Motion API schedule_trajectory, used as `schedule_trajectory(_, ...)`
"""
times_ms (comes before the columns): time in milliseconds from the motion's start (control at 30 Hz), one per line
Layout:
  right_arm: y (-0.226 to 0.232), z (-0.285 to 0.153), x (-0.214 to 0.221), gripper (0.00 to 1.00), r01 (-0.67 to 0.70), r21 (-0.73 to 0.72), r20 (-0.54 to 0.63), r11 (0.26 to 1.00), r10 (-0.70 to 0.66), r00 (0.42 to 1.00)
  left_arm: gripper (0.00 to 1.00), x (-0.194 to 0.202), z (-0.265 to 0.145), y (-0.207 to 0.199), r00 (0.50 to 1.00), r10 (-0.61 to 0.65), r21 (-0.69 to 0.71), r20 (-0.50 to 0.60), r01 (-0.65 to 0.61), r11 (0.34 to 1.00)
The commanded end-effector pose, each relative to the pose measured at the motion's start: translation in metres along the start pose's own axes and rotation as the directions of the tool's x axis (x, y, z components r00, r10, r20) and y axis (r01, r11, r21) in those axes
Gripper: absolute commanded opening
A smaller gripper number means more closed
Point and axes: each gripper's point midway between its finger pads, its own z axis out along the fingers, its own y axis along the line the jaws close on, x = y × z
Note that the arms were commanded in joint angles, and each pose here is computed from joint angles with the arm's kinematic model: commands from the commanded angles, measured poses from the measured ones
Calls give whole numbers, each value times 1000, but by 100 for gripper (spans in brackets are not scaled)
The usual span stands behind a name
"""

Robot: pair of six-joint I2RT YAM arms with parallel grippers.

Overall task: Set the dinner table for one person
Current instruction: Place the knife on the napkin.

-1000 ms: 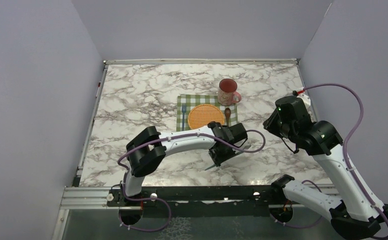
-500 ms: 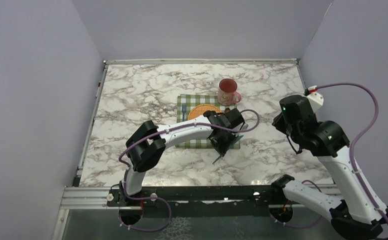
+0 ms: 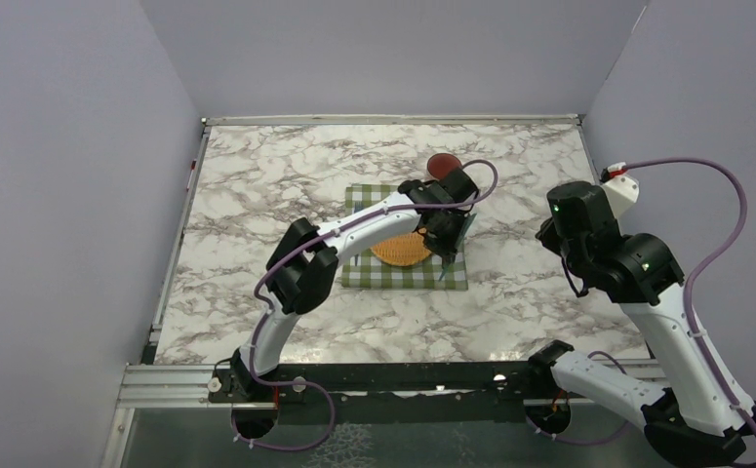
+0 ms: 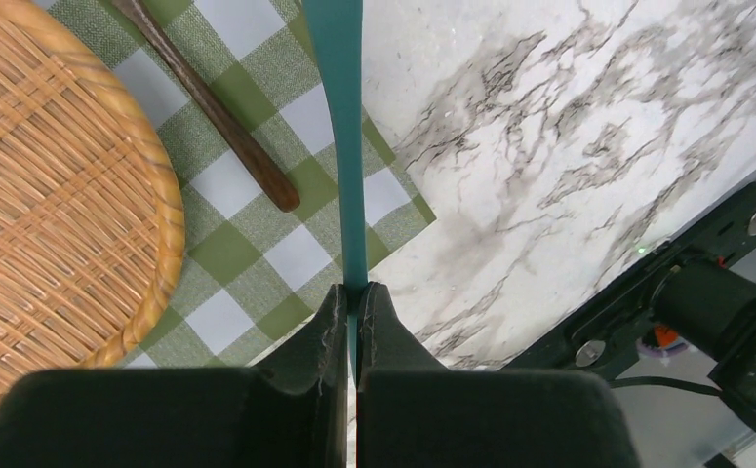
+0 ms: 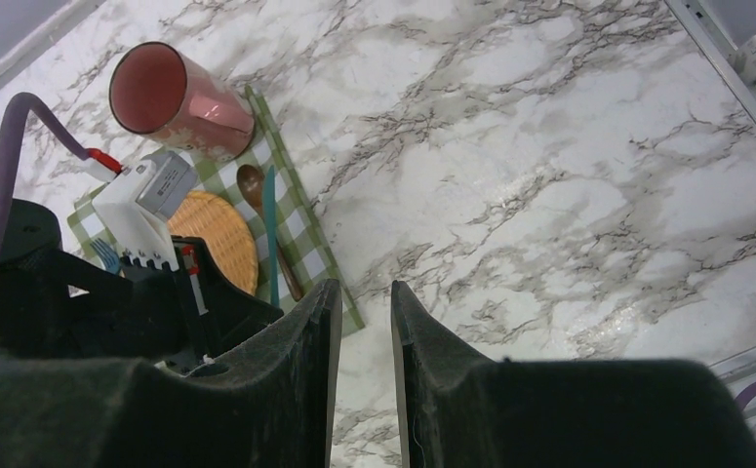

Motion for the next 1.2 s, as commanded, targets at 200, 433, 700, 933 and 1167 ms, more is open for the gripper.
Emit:
schedule_trajectory(200,4,6,-7,30,19,2,44,1000,-20,999,0,-8,9,-2,976,-214,27,-40,216,976)
schedule_trajectory(433,5,8,-2,30,32,-10,36,999,-31,999,0,-10,14,1,951,-307,6,-38,307,952)
schedule_trajectory(700,4,8,2,30,27,-22,28,999,-26,999,0,-9,19,2,913,-407,-29,-33,406,913)
schedule_trajectory(933,2,4,-2,30,41,-28,40,999,-40,998,0,-13,30,3,899,-438,-38,-31,436,899)
schedule_trajectory(1167,2,2,-4,30,50,-39,43,998,-48,998,0,-18,41,4,881,-473,-52,-19,472,880)
